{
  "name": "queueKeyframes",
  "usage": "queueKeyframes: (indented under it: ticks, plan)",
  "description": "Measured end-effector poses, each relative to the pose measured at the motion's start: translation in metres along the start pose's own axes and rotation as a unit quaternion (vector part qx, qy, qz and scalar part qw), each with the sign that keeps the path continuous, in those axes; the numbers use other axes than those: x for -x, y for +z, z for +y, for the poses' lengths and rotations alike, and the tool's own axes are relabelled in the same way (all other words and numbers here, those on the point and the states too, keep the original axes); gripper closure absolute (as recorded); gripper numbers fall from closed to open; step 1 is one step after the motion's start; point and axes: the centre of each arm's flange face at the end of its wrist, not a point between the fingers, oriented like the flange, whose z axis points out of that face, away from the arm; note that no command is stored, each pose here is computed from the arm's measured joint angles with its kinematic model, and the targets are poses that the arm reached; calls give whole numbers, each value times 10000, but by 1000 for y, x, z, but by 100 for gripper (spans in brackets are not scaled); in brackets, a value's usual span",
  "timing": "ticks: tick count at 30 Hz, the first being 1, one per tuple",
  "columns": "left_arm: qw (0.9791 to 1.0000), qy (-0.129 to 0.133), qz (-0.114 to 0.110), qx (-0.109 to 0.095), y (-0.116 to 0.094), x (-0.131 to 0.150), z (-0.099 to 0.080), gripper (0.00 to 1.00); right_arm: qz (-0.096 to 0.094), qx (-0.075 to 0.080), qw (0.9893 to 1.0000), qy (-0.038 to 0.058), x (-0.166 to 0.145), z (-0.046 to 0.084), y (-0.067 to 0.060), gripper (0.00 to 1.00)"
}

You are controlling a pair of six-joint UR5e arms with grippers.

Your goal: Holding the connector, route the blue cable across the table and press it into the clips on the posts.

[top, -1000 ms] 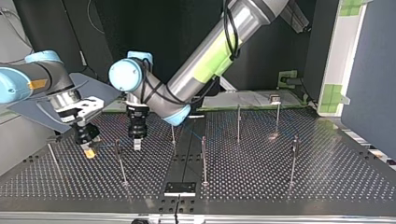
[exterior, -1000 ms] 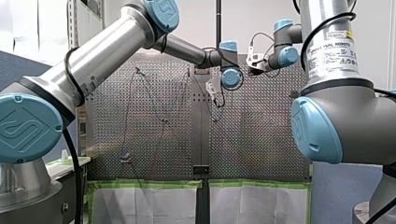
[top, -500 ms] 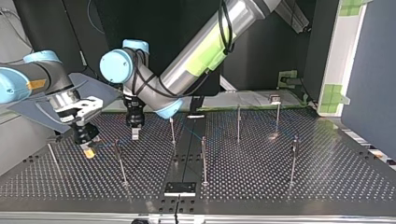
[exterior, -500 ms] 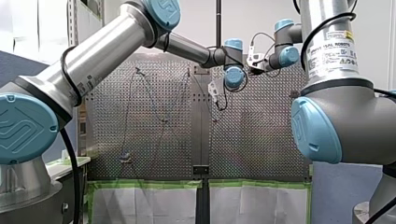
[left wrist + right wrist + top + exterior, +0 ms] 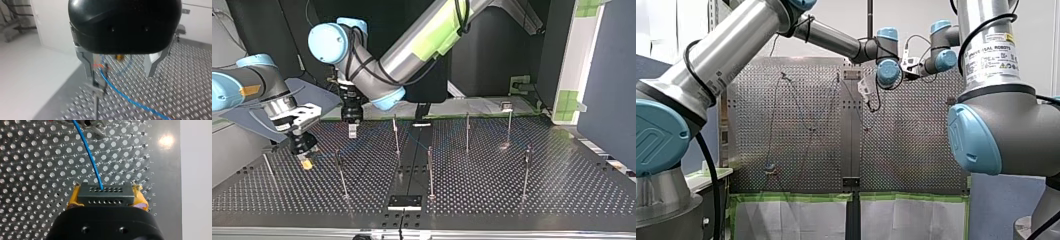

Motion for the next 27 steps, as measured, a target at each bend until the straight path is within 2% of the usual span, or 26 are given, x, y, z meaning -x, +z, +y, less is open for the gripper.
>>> queueKeyframes:
  ticks: [5,14,20,27]
  plan:
    - [9998,-123,-122,-84,-12,13,-3,0,-8,-6,10000,5,0,0,0,100]
    - [9981,-469,-401,-77,-14,41,9,0,-13,-8,10000,7,-1,-1,-1,100]
    - [9943,-856,-641,9,-17,61,21,0,-28,-24,10000,13,-1,-4,-1,100]
    - [9871,-1326,-901,16,-34,83,25,0,-27,-22,10000,7,-1,-5,-1,100]
